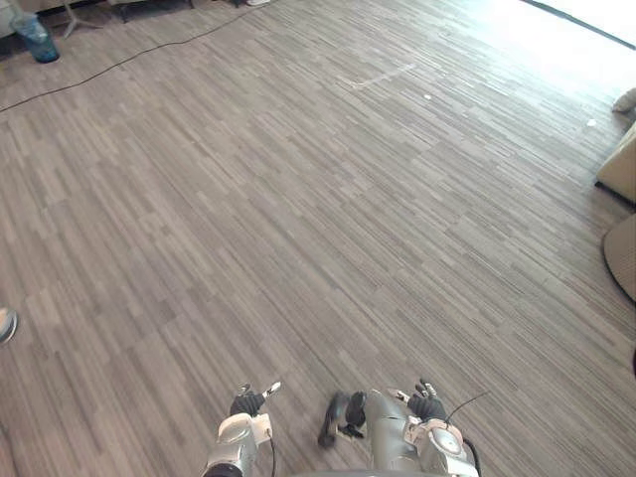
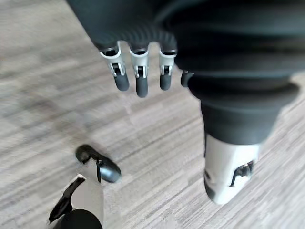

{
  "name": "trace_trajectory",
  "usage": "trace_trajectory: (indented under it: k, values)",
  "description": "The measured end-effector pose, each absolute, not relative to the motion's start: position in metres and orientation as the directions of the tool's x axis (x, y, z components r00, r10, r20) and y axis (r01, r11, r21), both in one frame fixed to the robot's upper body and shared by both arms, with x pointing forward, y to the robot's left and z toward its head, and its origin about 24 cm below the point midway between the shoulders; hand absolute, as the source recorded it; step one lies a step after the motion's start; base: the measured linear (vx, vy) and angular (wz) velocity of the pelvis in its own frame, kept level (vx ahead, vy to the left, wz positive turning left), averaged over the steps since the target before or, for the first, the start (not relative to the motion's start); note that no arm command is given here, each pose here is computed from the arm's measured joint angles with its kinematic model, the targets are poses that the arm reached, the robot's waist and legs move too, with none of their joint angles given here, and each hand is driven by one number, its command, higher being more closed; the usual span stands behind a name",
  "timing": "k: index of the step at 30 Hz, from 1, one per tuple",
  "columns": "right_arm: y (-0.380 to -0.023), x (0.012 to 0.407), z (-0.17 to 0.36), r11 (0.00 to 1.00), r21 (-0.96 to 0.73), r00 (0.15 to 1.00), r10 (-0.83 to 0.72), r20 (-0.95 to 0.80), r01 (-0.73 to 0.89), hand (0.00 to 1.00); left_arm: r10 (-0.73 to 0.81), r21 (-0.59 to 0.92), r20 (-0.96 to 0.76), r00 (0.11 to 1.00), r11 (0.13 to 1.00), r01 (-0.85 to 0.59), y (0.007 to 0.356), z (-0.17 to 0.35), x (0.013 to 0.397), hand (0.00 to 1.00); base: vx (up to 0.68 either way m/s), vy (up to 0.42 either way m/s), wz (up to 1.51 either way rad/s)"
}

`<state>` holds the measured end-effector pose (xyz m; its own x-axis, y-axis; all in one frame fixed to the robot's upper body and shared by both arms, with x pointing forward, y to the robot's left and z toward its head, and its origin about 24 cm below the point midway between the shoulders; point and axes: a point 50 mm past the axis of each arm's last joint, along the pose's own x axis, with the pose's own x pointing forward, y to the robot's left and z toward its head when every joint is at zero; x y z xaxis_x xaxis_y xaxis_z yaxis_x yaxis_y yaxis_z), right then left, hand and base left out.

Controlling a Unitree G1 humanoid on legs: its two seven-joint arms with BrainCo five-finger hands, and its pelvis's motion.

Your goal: Pick up cushions and gather them together orderly.

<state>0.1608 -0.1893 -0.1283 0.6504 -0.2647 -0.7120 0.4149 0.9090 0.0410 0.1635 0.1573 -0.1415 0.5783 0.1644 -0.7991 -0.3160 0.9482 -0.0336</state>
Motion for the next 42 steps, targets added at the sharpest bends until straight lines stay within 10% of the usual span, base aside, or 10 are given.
trace_trajectory:
  k: [42]
  values:
    - [-0.170,0.155,-0.137,0.940,0.042,0.617,-0.188,-0.764,0.338,0.00,0.174,-0.007,-0.779,0.602,0.958,-0.286,0.162,-0.140,0.157,0.00,0.58,0.073,-0.45]
